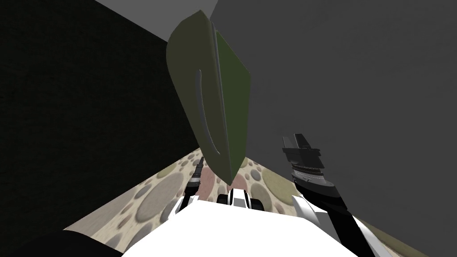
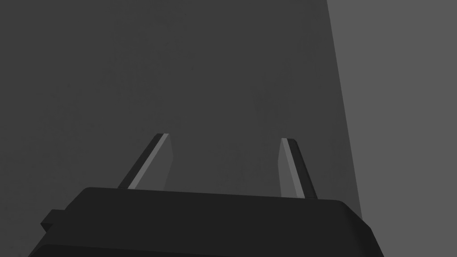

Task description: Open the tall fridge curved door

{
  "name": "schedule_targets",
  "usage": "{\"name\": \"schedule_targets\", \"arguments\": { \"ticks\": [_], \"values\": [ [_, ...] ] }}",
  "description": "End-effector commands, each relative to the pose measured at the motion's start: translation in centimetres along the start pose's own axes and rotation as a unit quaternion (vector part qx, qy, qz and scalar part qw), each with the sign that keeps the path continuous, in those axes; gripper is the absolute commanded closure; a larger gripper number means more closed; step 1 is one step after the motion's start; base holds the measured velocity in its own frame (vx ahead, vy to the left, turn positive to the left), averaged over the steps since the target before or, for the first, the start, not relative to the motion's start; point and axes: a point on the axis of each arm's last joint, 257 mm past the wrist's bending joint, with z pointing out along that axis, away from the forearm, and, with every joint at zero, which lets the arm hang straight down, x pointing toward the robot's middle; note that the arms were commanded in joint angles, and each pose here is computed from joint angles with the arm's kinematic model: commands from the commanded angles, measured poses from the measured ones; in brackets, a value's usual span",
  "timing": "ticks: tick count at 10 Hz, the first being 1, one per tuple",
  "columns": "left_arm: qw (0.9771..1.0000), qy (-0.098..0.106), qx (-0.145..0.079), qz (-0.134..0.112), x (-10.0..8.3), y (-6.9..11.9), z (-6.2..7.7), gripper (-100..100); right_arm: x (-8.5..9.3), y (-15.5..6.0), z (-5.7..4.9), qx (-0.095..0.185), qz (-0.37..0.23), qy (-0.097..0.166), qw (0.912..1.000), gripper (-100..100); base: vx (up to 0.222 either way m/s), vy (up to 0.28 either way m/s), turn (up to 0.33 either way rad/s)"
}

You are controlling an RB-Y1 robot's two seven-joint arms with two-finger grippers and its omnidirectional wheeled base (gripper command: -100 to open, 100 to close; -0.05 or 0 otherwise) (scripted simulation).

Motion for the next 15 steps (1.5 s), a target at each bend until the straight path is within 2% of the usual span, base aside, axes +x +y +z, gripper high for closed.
{"name": "schedule_targets", "arguments": {
  "ticks": [1,5,6,11,12,13,15],
  "values": [
    [0.9998,0.003,-0.019,0.010,0.9,1.8,-1.0,-100,0.0,0.0,0.0,0.000,0.000,0.000,1.0000,0,0.112,-0.134,0.020],
    [0.9989,-0.002,-0.046,0.002,3.3,3.3,-2.5,-100,0.0,0.0,0.0,0.000,0.000,0.000,1.0000,0,0.090,-0.111,0.018],
    [0.9989,-0.002,-0.046,0.002,3.3,3.3,-2.5,-100,0.0,0.0,0.0,0.000,0.000,0.000,1.0000,0,0.057,-0.062,0.006],
    [0.9959,-0.024,-0.076,-0.042,7.4,3.1,-3.8,-100,0.0,0.0,0.0,0.000,0.000,0.000,1.0000,0,0.040,-0.051,0.008],
    [0.9963,-0.022,-0.074,-0.037,7.0,3.0,-3.7,-100,0.0,0.0,0.0,0.000,0.000,0.000,1.0000,0,0.011,-0.013,-0.001],
    [0.9964,-0.021,-0.073,-0.038,6.9,3.1,-2.4,-100,0.0,0.0,0.0,0.000,0.000,0.000,1.0000,0,0.007,-0.010,0.028],
    [0.9965,-0.019,-0.072,-0.038,6.7,3.1,-1.1,-100,0.0,0.0,0.0,0.000,0.000,0.000,1.0000,0,0.006,-0.013,0.020]
  ]
}}
